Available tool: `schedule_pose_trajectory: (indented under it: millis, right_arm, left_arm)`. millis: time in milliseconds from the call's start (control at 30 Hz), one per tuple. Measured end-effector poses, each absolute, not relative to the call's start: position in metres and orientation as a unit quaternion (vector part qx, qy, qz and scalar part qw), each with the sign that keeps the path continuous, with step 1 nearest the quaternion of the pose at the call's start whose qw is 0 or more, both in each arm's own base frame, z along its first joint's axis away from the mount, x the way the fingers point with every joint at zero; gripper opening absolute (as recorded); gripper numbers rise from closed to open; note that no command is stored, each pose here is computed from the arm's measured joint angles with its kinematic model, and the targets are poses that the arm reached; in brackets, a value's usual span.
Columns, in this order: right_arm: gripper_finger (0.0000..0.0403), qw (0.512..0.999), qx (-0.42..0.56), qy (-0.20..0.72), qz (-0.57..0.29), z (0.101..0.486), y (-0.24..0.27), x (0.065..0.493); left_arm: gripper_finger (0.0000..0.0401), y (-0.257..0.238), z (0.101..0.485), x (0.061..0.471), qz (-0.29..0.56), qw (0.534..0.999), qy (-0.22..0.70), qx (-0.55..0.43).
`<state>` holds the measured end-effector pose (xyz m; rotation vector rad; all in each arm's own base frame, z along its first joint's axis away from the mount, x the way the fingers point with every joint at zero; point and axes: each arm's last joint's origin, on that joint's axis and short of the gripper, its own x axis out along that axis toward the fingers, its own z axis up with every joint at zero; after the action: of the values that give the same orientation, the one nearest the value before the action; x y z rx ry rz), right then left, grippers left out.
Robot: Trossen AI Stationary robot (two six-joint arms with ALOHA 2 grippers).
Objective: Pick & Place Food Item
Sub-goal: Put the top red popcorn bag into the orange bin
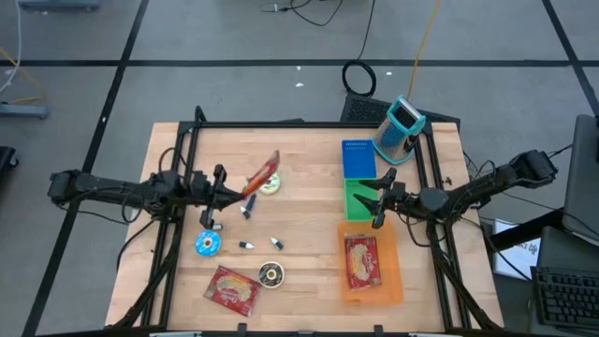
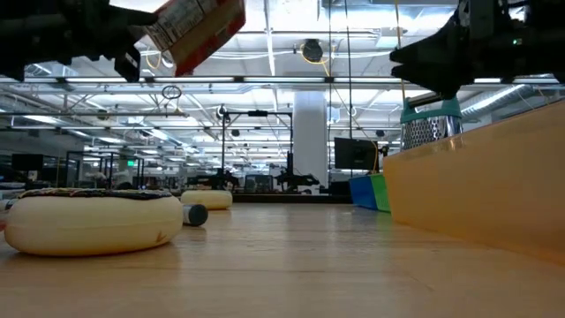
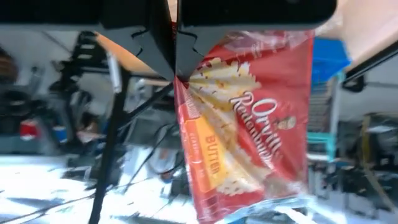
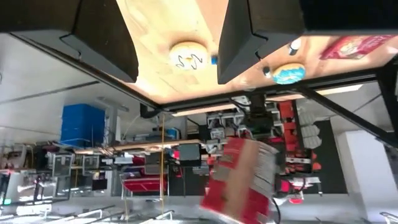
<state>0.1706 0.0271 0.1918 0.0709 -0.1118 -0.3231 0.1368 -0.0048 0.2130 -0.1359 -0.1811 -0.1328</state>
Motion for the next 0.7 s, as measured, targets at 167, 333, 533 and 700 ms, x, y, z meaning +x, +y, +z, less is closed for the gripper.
schedule_pose_trajectory:
  millis: [167, 333, 533, 700]
  right_arm:
    - [0.0208, 0.981, 0.043, -0.048, -0.184, 0.186, 0.02, 0.181]
    - [0.0208, 0.986, 0.03, -0.037, -0.157, 0.191, 0.014, 0.206]
    - [0.0208, 0.991, -0.002, -0.022, -0.136, 0.196, 0.005, 0.244]
    - [0.0208, 0.995, -0.026, -0.019, -0.098, 0.2, -0.001, 0.275]
  left_arm:
    - [0.0, -0.004, 0.201, 0.133, -0.094, 0.988, -0.099, -0.079]
    - [0.0, -0.005, 0.199, 0.132, -0.118, 0.985, -0.098, -0.085]
    - [0.0, -0.013, 0.197, 0.131, -0.201, 0.972, -0.082, -0.088]
    - [0.0, -0.018, 0.196, 0.132, -0.235, 0.963, -0.066, -0.113]
